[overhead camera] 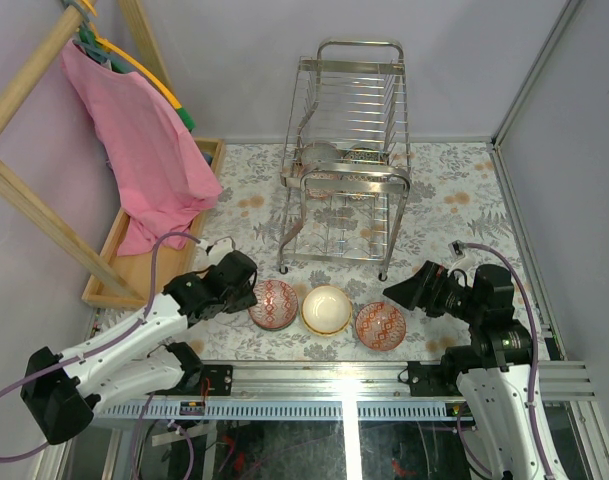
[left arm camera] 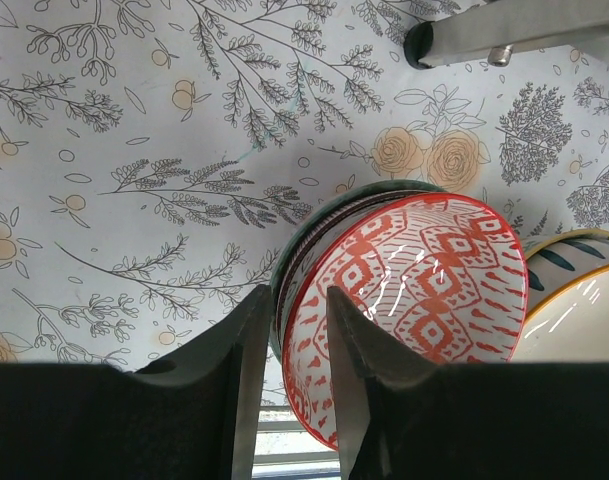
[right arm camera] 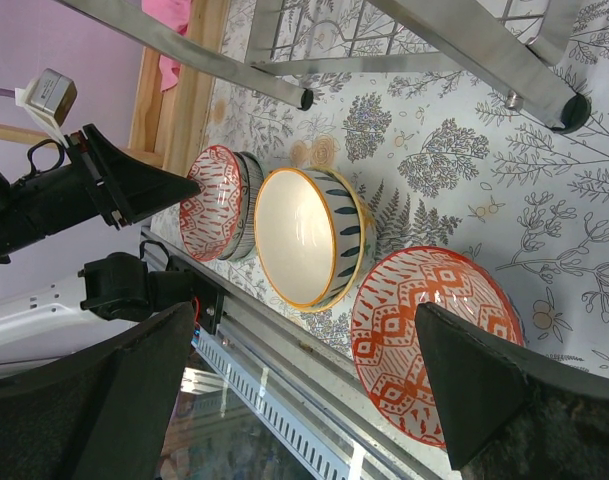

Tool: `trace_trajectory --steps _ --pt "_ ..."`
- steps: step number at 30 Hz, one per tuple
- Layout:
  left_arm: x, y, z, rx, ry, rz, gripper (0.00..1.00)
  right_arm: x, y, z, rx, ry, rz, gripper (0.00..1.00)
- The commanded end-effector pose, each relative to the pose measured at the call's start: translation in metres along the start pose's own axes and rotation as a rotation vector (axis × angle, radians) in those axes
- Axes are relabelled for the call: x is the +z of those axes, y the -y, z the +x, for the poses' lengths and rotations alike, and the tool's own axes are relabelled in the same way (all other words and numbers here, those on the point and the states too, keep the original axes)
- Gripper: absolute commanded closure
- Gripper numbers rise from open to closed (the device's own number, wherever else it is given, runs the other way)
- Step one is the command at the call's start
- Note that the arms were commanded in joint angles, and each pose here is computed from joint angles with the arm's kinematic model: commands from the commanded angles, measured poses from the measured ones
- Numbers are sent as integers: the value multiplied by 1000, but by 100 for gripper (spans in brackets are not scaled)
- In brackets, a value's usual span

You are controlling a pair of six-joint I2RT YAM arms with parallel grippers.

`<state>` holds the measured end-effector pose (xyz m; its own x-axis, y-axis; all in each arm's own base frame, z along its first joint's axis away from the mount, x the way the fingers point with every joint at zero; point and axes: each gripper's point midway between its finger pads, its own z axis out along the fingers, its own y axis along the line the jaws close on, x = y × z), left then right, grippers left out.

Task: Load the bowls into the dish rack
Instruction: Pick up the bowl from the center of the board.

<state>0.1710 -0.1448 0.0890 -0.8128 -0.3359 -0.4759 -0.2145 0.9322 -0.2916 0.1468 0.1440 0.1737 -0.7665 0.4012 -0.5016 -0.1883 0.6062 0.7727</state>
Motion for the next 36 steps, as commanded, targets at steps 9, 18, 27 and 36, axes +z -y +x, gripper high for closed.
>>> trace_trajectory --steps 9,18,27,36 --pt "-2 1 2 -1 4 -4 75 -3 -8 4 0 -8 -49 1" --pt "-2 1 6 2 -2 -9 85 -5 -8 6 -1 -6 -47 0" --pt "1 0 8 11 -9 -23 84 -5 -8 7 1 -7 -48 1" --pt "2 -1 10 17 -11 -31 93 -6 -9 8 -2 -8 -48 0"
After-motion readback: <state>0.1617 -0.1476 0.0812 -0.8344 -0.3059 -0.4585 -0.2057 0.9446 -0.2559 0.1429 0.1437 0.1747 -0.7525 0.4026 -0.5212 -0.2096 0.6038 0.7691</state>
